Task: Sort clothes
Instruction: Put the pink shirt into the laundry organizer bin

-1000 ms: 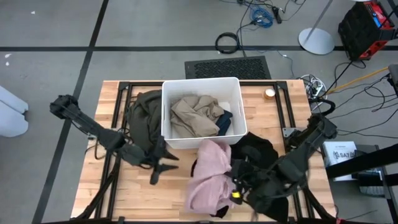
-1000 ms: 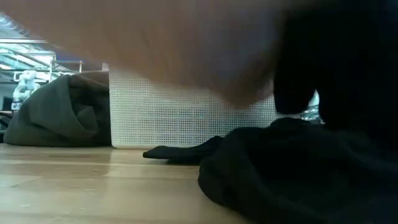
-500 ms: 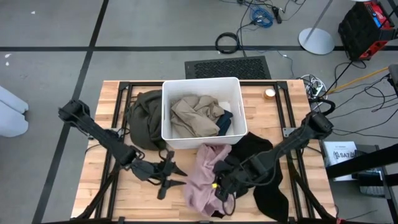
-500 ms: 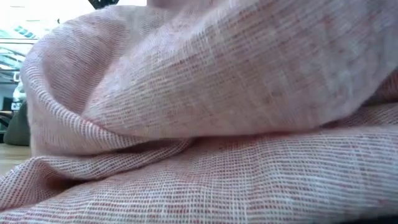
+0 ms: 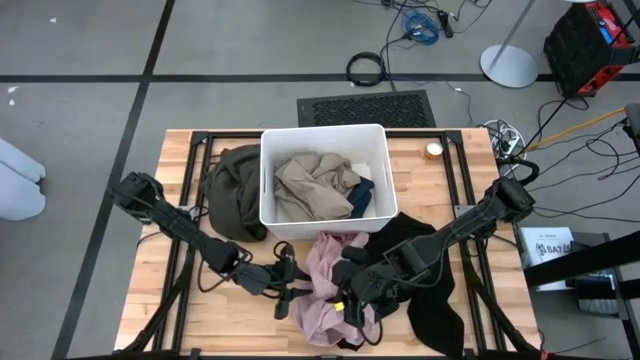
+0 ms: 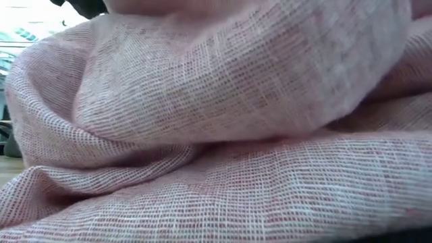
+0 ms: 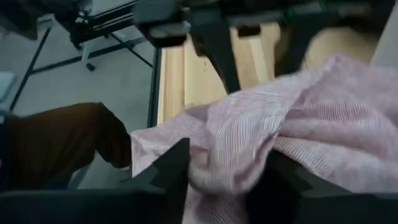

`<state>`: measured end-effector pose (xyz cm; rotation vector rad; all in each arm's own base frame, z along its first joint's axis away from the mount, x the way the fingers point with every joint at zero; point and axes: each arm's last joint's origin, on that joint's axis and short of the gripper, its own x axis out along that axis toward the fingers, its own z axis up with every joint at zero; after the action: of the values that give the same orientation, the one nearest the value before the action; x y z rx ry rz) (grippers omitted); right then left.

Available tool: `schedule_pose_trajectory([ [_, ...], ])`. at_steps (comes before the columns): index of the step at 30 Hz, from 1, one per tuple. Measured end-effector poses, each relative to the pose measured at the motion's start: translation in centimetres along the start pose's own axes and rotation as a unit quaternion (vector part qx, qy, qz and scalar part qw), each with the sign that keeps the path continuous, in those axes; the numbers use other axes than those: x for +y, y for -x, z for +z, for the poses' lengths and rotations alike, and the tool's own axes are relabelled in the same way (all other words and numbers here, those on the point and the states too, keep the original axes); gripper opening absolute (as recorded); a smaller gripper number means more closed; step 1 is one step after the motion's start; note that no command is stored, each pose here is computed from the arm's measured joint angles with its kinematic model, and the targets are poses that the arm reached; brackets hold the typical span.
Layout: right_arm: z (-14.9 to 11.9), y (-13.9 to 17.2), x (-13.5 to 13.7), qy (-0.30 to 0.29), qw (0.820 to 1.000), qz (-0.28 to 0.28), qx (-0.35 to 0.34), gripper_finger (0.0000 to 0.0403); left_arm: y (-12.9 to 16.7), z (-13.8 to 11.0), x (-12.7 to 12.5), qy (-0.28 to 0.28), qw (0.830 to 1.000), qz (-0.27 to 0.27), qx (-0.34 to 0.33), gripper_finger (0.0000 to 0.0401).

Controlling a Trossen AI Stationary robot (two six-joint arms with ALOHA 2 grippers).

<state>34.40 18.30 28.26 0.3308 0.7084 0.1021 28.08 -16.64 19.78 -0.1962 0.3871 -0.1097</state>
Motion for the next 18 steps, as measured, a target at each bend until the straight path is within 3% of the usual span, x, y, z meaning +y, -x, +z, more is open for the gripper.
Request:
schedule_pose_trajectory([
  [6,0.5,0.0,-0.8,0.056,0.998,-0.013,0.008,0.0197,-0.1,0.4,0.3,0.003,1.000,0.002,-0.012,0.0156],
  [13,0.8,-0.1,-2.4,0.068,0.996,-0.037,0.035,0.0219,-0.1,0.4,0.4,0.004,1.000,0.003,-0.012,0.0156],
  [15,1.2,0.2,-2.7,0.050,0.998,-0.020,0.040,0.0219,-0.1,0.4,0.4,0.004,1.000,0.003,-0.012,0.0156],
  [18,1.9,1.9,-3.1,-0.032,0.998,-0.005,0.059,0.0216,-0.1,0.5,0.4,0.004,1.000,0.003,-0.012,0.0156],
])
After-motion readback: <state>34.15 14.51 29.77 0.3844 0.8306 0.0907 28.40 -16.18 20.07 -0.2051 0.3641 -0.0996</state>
